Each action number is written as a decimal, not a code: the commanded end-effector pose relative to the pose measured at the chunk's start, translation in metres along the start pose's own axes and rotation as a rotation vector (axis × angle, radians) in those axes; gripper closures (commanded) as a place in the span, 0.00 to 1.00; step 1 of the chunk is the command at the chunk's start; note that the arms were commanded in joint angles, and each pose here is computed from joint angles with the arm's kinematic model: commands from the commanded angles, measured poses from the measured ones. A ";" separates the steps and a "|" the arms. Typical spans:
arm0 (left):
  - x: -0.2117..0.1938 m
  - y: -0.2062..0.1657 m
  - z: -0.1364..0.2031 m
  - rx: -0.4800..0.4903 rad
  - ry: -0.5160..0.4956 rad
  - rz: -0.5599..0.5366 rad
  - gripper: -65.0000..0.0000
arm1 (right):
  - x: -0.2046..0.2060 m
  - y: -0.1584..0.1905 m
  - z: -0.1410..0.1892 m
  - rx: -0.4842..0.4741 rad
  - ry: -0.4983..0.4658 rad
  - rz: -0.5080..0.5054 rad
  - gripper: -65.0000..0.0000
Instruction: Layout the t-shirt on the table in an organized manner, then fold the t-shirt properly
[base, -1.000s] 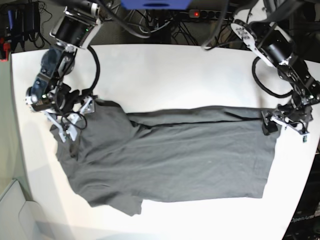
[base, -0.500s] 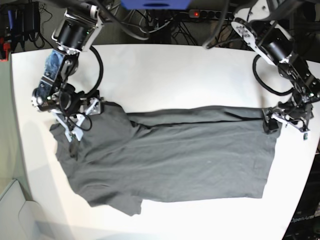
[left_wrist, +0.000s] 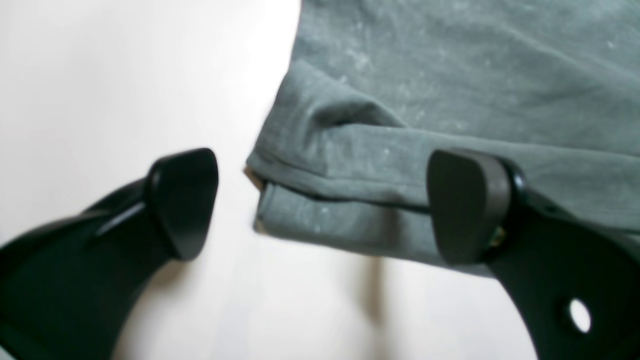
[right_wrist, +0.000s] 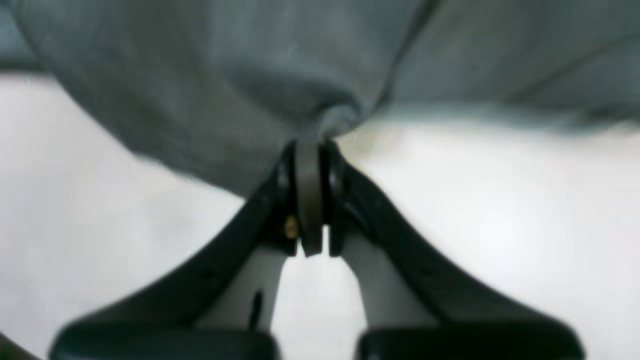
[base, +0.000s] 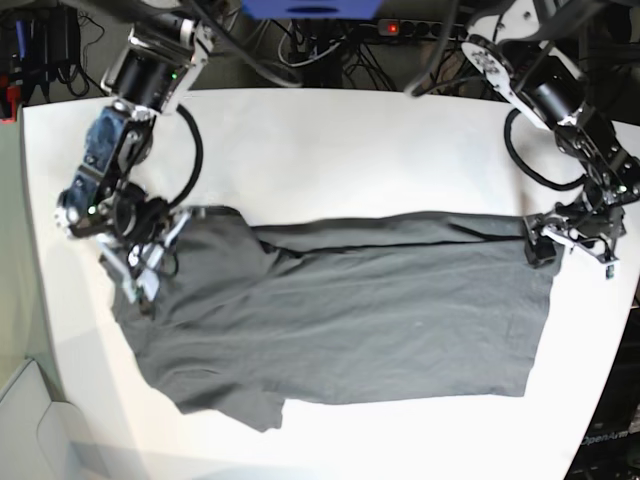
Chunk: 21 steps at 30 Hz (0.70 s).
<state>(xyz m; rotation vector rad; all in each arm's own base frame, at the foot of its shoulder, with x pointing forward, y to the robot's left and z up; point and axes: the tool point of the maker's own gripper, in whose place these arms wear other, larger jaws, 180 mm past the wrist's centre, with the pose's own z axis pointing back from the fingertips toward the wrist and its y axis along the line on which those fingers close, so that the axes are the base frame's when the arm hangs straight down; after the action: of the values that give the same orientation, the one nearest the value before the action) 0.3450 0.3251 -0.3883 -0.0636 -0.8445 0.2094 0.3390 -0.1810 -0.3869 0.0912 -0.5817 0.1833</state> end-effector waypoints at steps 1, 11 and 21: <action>0.024 0.003 0.004 0.003 -0.068 -0.007 0.00 | 0.041 -0.006 0.013 -0.019 -0.113 0.014 1.00; 0.018 0.005 0.006 0.011 -0.058 -0.013 0.00 | 0.147 0.006 0.012 0.075 -0.239 0.020 1.00; 0.017 0.008 0.008 0.017 -0.051 -0.017 0.00 | 0.194 0.034 -0.012 0.220 -0.314 -0.004 1.00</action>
<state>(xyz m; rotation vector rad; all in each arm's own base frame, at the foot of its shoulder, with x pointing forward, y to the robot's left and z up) 0.3369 0.3274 -0.3927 -0.0538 -0.8247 0.2082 0.4846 -0.1173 -0.3114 0.3377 -0.8109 0.2256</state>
